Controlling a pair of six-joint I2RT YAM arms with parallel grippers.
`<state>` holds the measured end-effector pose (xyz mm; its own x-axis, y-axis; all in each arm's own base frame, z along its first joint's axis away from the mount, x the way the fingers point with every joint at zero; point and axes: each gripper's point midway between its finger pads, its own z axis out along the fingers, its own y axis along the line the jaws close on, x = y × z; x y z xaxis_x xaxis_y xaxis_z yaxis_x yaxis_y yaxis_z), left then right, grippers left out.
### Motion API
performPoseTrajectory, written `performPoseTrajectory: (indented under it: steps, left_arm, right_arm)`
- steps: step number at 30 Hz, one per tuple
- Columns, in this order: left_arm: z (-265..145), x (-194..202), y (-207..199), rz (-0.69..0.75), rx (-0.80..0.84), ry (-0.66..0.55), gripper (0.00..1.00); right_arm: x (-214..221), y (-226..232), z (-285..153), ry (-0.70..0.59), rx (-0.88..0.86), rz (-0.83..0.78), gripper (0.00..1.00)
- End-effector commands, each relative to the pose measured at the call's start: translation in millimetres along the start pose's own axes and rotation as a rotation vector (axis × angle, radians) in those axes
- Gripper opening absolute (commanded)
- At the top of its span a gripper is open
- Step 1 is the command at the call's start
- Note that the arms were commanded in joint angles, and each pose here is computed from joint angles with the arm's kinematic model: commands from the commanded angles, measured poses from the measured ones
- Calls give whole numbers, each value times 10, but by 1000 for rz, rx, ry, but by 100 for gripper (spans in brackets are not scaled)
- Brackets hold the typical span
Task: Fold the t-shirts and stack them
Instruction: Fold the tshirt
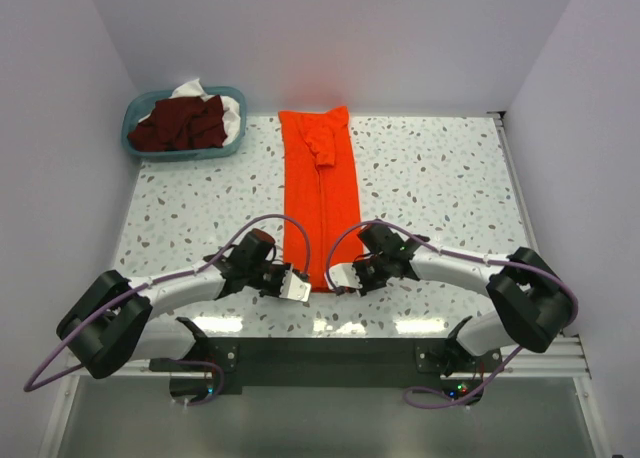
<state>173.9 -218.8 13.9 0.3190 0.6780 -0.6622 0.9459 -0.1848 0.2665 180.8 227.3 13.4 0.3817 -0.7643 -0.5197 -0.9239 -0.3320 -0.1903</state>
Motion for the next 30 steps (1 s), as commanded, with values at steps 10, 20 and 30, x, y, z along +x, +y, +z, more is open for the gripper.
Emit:
performPoseTrajectory:
  steps: [10,20,30]
  left_arm:
    - [-238,-477,-223,12,91,-106,0]
    - [-526,-717,55,-36,36,-148,0]
    - [-594,-554,952,-12,-79,-127,0]
  right_arm:
    - [-346,399,-213,-41,10,123,0]
    - [-501,196,-530,-93,59,178,0]
    - [-320,-692,-690,-121,117,151,0]
